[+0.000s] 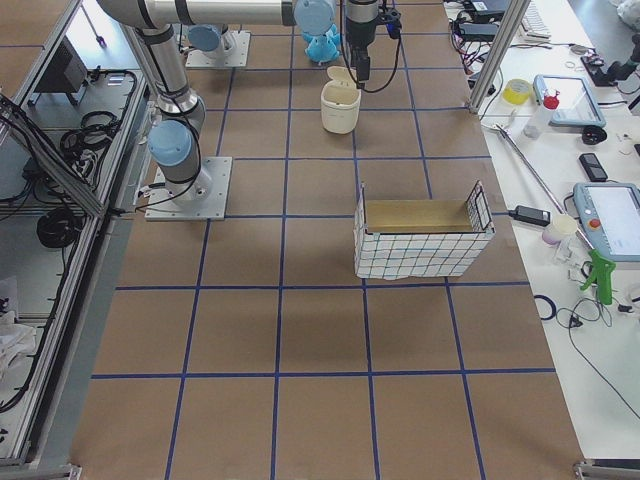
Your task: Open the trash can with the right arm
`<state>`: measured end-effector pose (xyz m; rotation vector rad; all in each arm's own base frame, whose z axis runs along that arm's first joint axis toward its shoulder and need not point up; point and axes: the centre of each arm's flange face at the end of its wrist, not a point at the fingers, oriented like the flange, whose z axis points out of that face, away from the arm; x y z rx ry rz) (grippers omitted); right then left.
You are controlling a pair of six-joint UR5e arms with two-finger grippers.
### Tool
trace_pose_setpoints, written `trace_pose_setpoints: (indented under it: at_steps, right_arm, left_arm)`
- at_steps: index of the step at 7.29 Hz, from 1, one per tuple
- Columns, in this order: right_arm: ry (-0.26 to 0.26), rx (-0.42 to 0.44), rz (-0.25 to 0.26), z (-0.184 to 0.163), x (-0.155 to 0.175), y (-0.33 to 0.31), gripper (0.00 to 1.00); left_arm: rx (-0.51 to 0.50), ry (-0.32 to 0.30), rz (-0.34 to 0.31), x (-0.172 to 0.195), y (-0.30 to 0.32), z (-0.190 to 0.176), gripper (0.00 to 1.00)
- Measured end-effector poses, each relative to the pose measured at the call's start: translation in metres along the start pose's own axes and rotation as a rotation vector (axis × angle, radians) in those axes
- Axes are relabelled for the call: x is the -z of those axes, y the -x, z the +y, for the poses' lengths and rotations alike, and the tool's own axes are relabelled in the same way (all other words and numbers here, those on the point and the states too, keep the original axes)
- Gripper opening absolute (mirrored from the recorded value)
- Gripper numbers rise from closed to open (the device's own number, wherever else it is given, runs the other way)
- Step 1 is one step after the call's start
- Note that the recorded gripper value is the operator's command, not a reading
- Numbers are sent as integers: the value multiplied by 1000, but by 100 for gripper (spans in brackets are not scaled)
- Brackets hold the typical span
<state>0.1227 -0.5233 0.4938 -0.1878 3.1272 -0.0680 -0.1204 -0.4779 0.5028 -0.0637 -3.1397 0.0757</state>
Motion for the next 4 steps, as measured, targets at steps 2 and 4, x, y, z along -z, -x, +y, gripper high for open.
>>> trace_pose_setpoints:
  at_steps: [2,4]
  right_arm:
    - [0,0,-7,0,0,1,100]
    - [-1,0,-12,0,0,1,100]
  left_arm:
    - [0,0,0,0,0,0,100]
    - [0,0,0,0,0,0,100]
